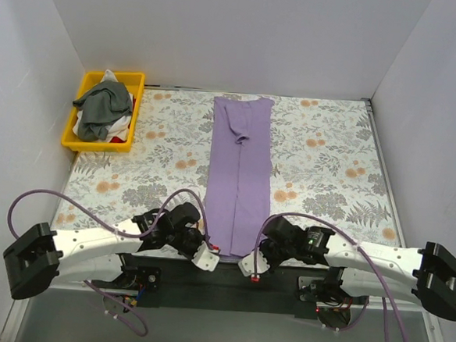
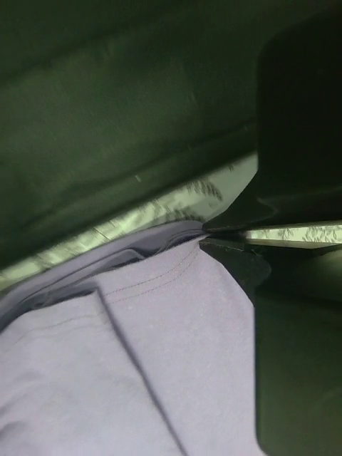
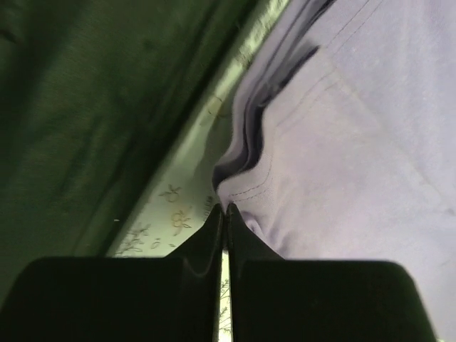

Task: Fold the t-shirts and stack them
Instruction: Fold the tshirt

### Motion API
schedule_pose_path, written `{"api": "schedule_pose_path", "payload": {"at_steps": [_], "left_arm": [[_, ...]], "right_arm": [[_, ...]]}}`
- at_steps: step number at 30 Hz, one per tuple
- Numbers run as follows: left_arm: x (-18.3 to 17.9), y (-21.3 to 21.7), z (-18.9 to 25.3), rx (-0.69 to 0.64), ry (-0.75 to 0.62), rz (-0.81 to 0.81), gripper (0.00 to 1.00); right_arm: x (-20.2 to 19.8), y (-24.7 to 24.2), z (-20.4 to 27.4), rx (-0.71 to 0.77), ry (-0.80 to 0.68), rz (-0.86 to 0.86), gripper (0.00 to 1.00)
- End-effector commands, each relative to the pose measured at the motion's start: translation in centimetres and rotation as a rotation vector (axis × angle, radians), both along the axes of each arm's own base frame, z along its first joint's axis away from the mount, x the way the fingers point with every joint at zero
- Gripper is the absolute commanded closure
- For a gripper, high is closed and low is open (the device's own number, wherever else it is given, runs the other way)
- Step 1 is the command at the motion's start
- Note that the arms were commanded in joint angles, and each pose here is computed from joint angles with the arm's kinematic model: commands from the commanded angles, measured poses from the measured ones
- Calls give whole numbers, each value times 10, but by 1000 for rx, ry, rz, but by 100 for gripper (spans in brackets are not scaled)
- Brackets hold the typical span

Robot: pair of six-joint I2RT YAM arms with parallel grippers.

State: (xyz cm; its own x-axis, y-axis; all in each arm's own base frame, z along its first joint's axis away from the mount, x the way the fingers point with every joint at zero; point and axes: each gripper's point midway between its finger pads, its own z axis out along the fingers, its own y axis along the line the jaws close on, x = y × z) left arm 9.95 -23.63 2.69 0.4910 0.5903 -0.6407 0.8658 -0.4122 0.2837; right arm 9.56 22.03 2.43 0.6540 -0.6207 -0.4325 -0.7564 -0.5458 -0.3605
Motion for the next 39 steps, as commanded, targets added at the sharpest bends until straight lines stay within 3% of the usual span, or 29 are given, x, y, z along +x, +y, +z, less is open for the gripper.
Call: {"api": "schedule_pose_path", "payload": {"at_steps": [1, 4, 10, 20, 28, 39], "left_arm": [[-29, -9, 37, -66, 76, -14, 100], [-28, -16, 62, -92, 115, 35, 100], [11, -20, 91, -159, 31, 115, 100], [129, -18, 130, -297, -86, 302, 100], [211, -13, 130, -316, -123, 373, 100], [271, -13, 109, -312, -150, 399, 100]], "right_arm": [[-23, 18, 38, 74, 32, 27, 99], [-22, 33, 72, 155, 35, -15, 99], [27, 35, 103, 210, -70, -88, 99], [118, 32, 135, 272, -191, -155, 99], [190, 35, 149, 304, -259, -183, 99], [256, 33, 135, 297, -253, -222, 99]]}}
